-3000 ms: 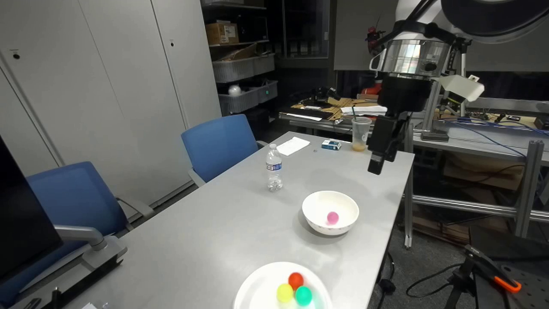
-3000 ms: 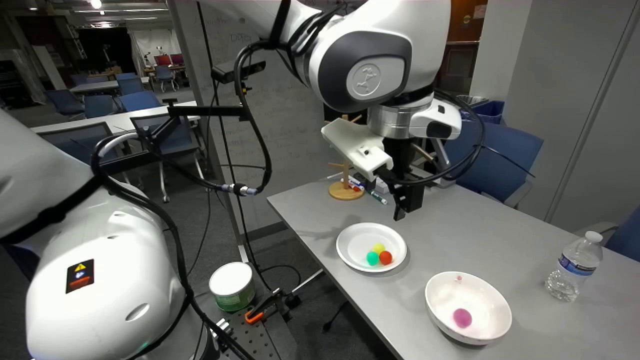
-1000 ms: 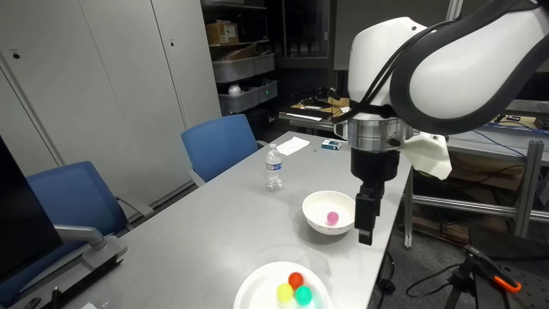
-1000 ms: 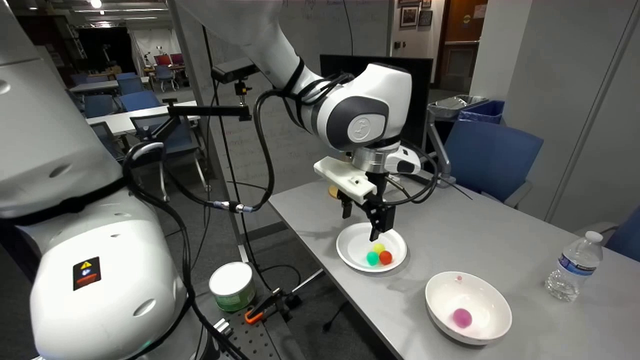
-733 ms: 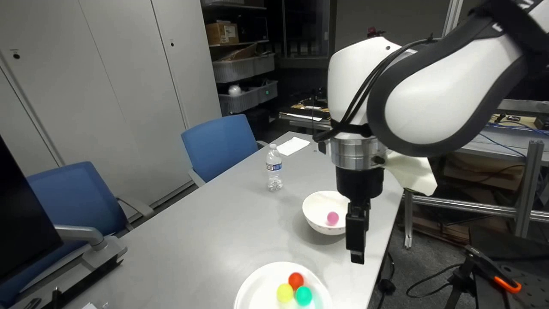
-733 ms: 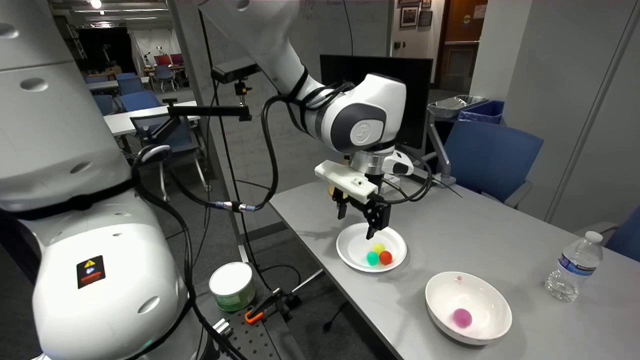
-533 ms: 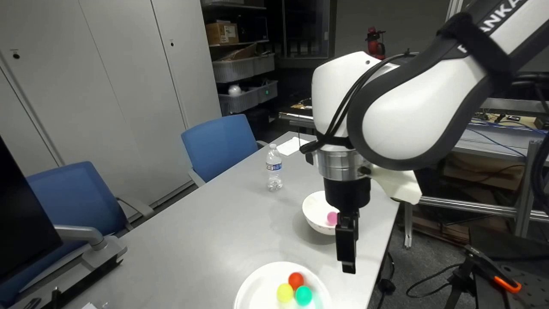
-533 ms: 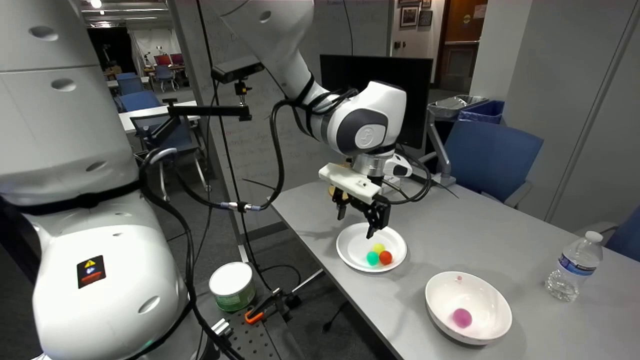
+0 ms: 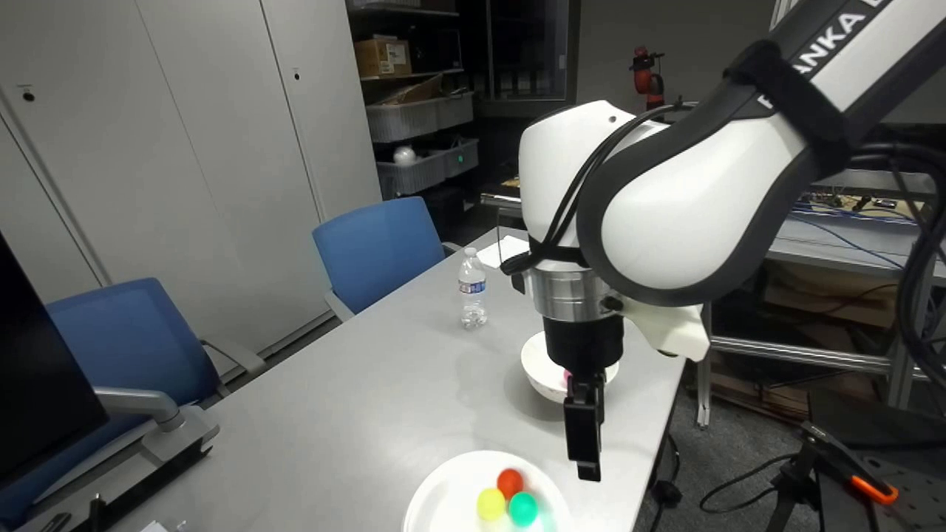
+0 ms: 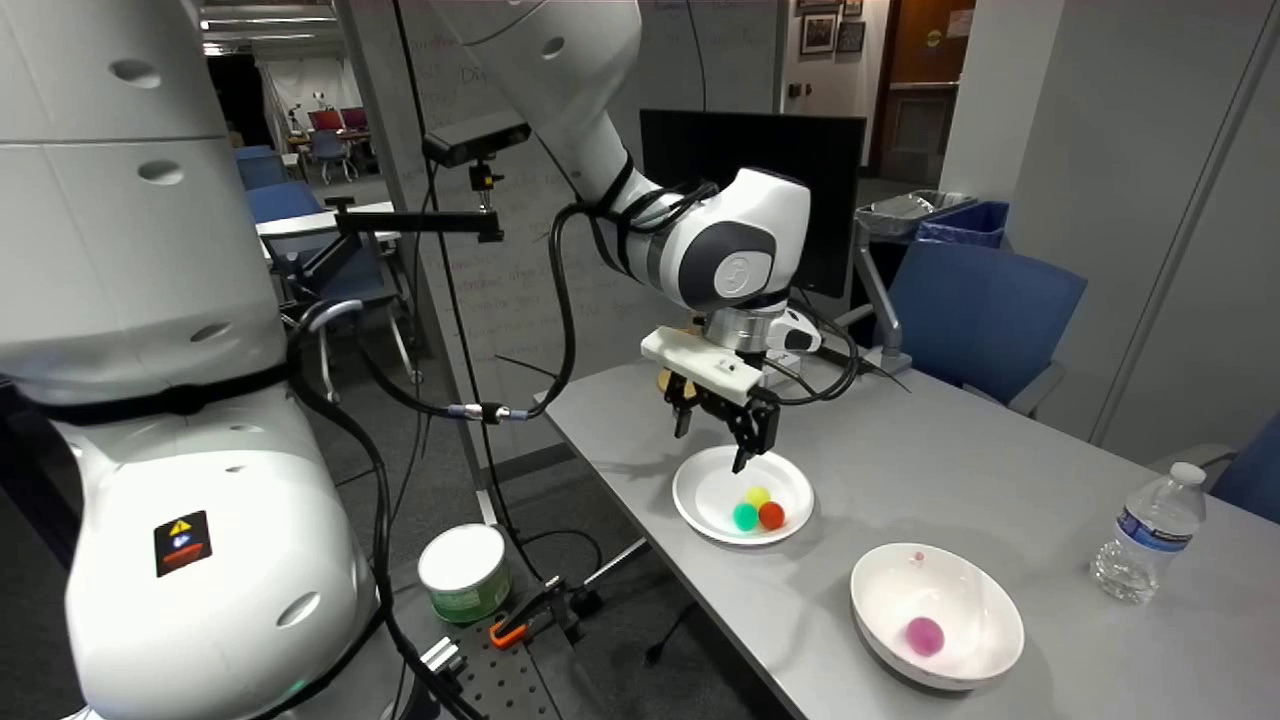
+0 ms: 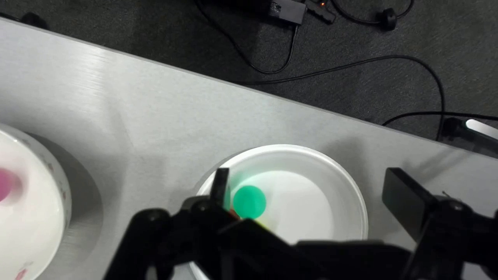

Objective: Move the green ball to the white bowl

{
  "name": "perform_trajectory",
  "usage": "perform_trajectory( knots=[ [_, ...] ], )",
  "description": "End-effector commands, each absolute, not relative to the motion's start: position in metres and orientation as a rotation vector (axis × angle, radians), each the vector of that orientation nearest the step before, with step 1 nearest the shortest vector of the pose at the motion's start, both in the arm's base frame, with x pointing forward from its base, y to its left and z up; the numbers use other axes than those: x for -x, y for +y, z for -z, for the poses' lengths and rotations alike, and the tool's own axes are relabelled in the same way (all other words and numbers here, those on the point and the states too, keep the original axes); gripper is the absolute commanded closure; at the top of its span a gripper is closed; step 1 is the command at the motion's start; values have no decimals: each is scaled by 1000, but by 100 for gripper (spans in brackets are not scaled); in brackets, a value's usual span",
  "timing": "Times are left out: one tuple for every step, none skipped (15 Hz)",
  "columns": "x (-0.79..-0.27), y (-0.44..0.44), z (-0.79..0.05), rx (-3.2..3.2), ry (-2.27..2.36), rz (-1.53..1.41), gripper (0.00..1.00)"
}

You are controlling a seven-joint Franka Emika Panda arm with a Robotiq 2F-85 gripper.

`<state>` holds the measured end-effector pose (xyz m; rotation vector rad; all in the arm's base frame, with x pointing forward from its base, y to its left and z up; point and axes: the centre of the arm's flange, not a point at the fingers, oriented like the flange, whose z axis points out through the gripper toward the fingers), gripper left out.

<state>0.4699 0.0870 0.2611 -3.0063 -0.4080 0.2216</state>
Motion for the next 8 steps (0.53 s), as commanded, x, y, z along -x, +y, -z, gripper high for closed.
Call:
perform_trajectory(
  knots=[
    [-473, 87, -248, 3034, -441, -233, 0],
    [-474, 87, -241, 3050, -461, -241, 0],
    [-475, 89, -233, 3062, -493, -249, 0],
    [-476, 90, -226, 3071, -523, -252, 0],
    [-478, 90, -218, 3083, -553, -253, 0],
    [-479, 90, -210, 3091, -578, -249, 0],
    [-482, 91, -203, 3097, -603, -238, 0],
    [-485, 91, -196, 3099, -622, -224, 0]
  ],
)
